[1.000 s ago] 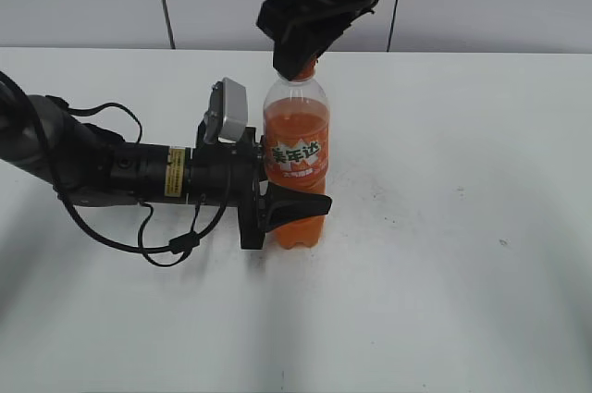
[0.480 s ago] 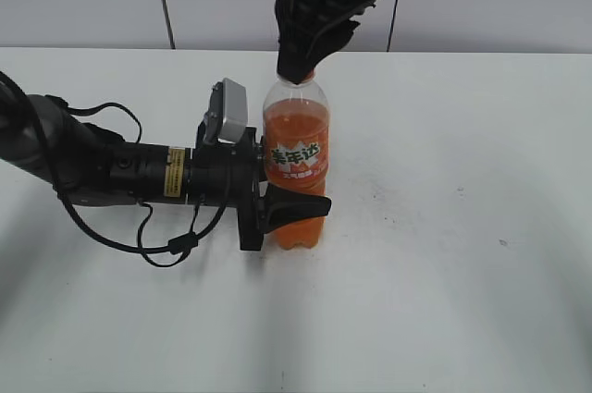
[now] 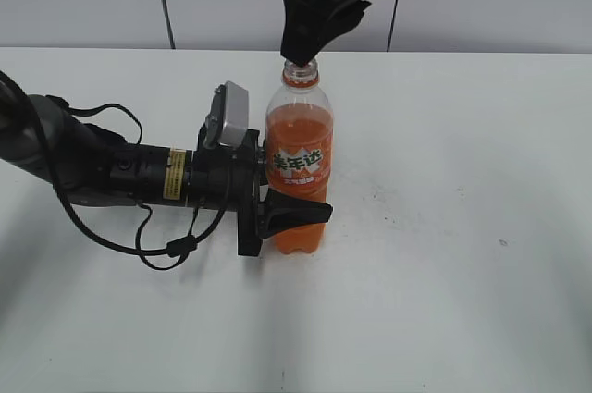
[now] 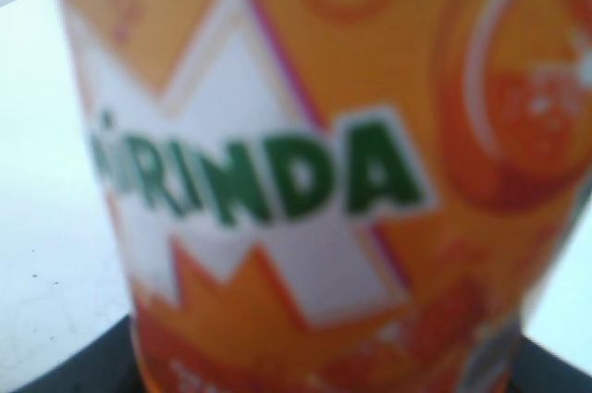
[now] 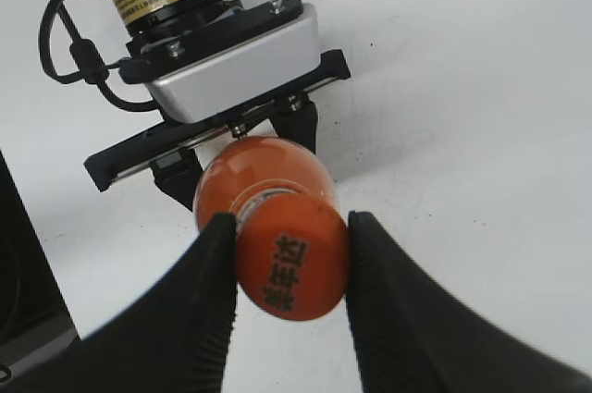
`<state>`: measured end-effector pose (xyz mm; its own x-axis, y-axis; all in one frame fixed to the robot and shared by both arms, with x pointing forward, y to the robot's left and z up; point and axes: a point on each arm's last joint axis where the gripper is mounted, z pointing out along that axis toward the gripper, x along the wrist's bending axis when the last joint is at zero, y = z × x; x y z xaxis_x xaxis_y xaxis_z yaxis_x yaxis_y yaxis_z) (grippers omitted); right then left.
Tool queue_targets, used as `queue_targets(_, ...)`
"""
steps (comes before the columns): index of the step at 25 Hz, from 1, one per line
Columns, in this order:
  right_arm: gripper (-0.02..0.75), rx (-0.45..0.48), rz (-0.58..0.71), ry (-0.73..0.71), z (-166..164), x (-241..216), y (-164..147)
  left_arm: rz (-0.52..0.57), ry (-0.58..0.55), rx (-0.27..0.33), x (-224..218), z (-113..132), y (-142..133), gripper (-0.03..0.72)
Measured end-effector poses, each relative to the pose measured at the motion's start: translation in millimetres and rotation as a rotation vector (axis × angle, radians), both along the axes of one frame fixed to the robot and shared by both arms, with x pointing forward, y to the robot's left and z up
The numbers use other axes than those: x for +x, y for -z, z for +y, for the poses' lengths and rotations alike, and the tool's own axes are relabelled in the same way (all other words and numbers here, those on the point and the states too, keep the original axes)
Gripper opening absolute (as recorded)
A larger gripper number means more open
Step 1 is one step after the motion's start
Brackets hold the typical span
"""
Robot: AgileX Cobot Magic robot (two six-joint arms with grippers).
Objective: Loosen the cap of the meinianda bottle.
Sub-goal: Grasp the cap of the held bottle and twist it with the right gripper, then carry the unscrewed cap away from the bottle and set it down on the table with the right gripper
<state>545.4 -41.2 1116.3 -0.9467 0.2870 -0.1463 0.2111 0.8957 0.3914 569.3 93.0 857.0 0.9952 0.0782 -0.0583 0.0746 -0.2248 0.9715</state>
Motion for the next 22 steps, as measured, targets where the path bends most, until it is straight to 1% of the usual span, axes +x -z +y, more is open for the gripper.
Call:
queue_targets(2, 0.274, 0.002, 0.000, 0.023, -1, 0, -1, 0.000, 0.000, 0.000, 0, 0, 0, 0.401)
queue_targets(4, 0.274, 0.006, -0.006, 0.092, -5, -1, -7, 0.000, 0.001, 0.000, 0, 0, 0, 0.401)
queue_targets(8, 0.274, 0.003, -0.044, 0.333, -19, 2, -18, 0.000, 0.002, 0.001, 0, 0, 0, 0.401)
queue_targets(10, 0.274, 0.022, -0.047, 0.473, -29, 6, -21, 0.000, 0.002, 0.001, 0, 0, 0, 0.401)
queue_targets(12, 0.274, 0.039, -0.029, 0.566, -39, 10, -20, 0.002, 0.001, 0.000, 0, 0, 0, 0.401)
queue_targets(15, 0.274, 0.010, 0.034, 0.690, -65, 19, -2, 0.007, 0.001, 0.001, 0, 0, 0, 0.401)
queue_targets(18, 0.274, -0.040, 0.107, 0.839, -103, 27, 23, 0.009, 0.002, 0.000, 0, 0, 0, 0.401)
queue_targets(20, 0.274, -0.026, 0.135, 0.936, -130, 31, 35, 0.012, 0.001, 0.000, 0, 0, 0, 0.401)
queue_targets(22, 0.274, 0.009, 0.177, 1.032, -159, 31, 51, 0.012, 0.000, -0.001, 0, 0, 0, 0.401)
